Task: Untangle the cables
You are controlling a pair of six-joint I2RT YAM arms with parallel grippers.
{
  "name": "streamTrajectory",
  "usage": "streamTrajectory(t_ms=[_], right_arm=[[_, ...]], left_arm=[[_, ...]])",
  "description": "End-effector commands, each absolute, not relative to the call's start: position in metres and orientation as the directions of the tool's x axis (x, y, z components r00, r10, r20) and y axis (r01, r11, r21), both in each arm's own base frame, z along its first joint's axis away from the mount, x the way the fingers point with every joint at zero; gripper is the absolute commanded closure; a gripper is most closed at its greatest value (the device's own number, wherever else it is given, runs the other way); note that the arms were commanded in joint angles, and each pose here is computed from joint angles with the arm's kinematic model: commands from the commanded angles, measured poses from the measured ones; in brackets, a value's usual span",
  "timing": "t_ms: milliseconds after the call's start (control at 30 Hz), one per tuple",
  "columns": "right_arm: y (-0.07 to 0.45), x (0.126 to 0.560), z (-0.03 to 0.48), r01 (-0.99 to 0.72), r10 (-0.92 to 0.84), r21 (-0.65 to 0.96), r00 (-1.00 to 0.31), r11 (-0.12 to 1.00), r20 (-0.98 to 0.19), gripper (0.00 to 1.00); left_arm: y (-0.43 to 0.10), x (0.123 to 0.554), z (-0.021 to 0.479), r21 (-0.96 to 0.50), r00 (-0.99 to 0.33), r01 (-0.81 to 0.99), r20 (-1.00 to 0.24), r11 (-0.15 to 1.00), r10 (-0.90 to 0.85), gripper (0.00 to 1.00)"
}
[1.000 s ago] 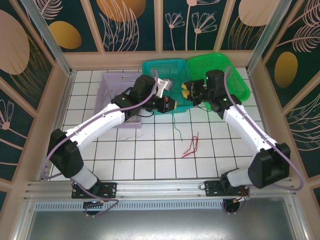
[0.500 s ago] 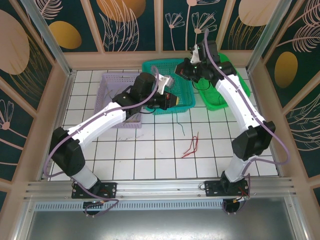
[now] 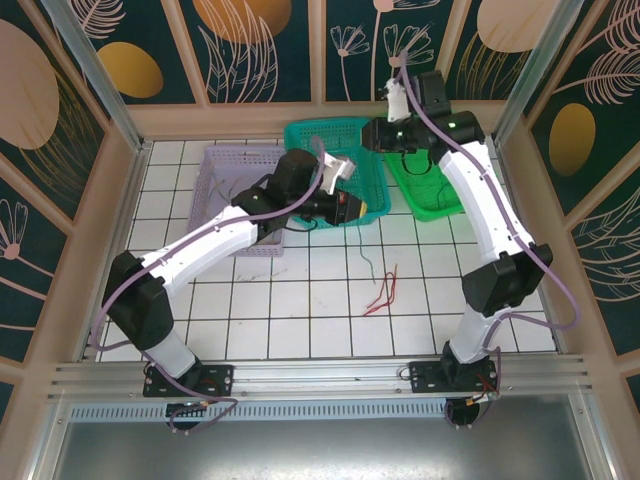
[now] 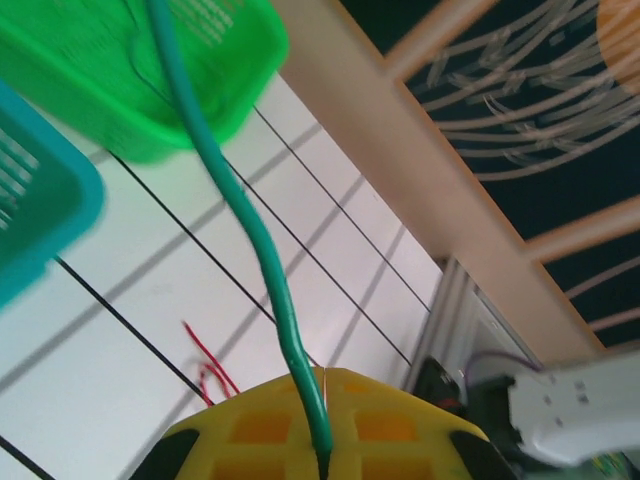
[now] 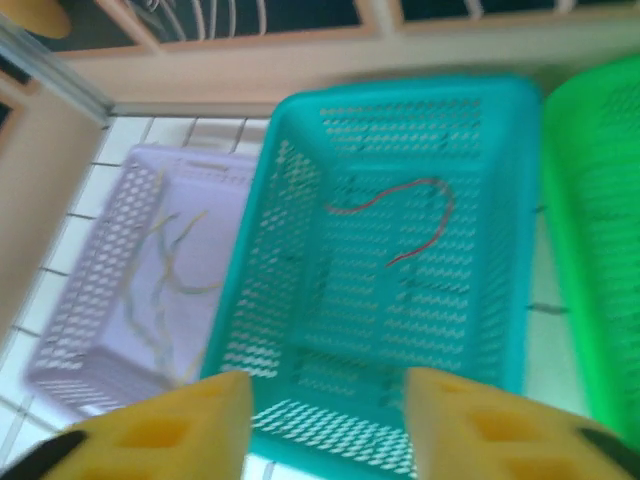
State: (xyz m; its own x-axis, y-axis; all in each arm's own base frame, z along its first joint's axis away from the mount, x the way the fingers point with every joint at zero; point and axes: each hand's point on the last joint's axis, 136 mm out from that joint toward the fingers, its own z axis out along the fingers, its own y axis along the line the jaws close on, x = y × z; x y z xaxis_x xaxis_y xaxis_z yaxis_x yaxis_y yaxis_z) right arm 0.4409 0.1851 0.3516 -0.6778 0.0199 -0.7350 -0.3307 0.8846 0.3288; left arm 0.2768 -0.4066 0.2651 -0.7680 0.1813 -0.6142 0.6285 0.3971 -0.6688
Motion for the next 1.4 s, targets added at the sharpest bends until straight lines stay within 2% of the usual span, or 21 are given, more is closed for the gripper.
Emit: streamTrajectory(t_ms=[0,100,200,300,433,533,667,767,1000,1233,1300,1333,1367], right_arm=[[0.158,0.430,0.417,-0.293,0.150,0.357,-0.548,0.887,-0.823,0.43],[0.136,0.422,0.428,-0.186,0.279,0.442,-0.552,0.878,-0.786,0.37],[0.116,0.406,0.417,-0.010,0.420,0.521,-0.577,0.853,-0.700,0.36],[0.111,0.377,0.403,0.094,0.536,0.602,-0.579,0.793,-0.614,0.37],[0.140,0.340,0.376,0.115,0.606,0.711,-0.626,0.694,-0.491,0.39],[0.173,0.322,0.345,0.178,0.626,0.774,-0.707,0.608,-0.330,0.39],[0.201,0.319,0.314,0.267,0.666,0.845,-0.734,0.464,-0.134,0.39],[0.208,0.325,0.300,0.302,0.675,0.850,-0.734,0.430,-0.081,0.41],[0.218,0.338,0.292,0.288,0.647,0.843,-0.757,0.454,-0.090,0.57],[0.231,0.326,0.281,0.293,0.608,0.831,-0.791,0.473,-0.067,0.69],[0.232,0.321,0.274,0.296,0.597,0.819,-0.799,0.492,-0.070,0.76],[0.233,0.320,0.270,0.293,0.592,0.813,-0.803,0.502,-0.076,0.81],[0.232,0.320,0.269,0.286,0.590,0.812,-0.803,0.509,-0.087,0.91]], left_arm=[[-0.411,0.267,0.259,-0.722,-0.813,0.580,-0.547,0.378,0.201,1.00],[-0.411,0.274,0.256,-0.712,-0.817,0.570,-0.547,0.411,0.185,1.00],[-0.408,0.282,0.254,-0.696,-0.820,0.557,-0.547,0.453,0.168,1.00],[-0.405,0.290,0.254,-0.681,-0.819,0.547,-0.557,0.487,0.142,1.00],[-0.404,0.296,0.254,-0.670,-0.816,0.539,-0.565,0.510,0.120,1.00],[-0.405,0.299,0.256,-0.667,-0.811,0.543,-0.574,0.510,0.114,1.00],[-0.407,0.299,0.259,-0.669,-0.807,0.553,-0.579,0.496,0.119,1.00],[-0.408,0.298,0.261,-0.666,-0.802,0.561,-0.584,0.492,0.123,1.00],[-0.408,0.296,0.265,-0.666,-0.797,0.572,-0.590,0.479,0.130,1.00],[-0.407,0.298,0.259,-0.654,-0.797,0.570,-0.587,0.497,0.142,1.00],[-0.408,0.298,0.262,-0.653,-0.793,0.576,-0.593,0.492,0.141,1.00],[-0.408,0.298,0.263,-0.654,-0.792,0.578,-0.594,0.488,0.142,1.00],[-0.409,0.297,0.265,-0.656,-0.791,0.582,-0.595,0.482,0.145,1.00]])
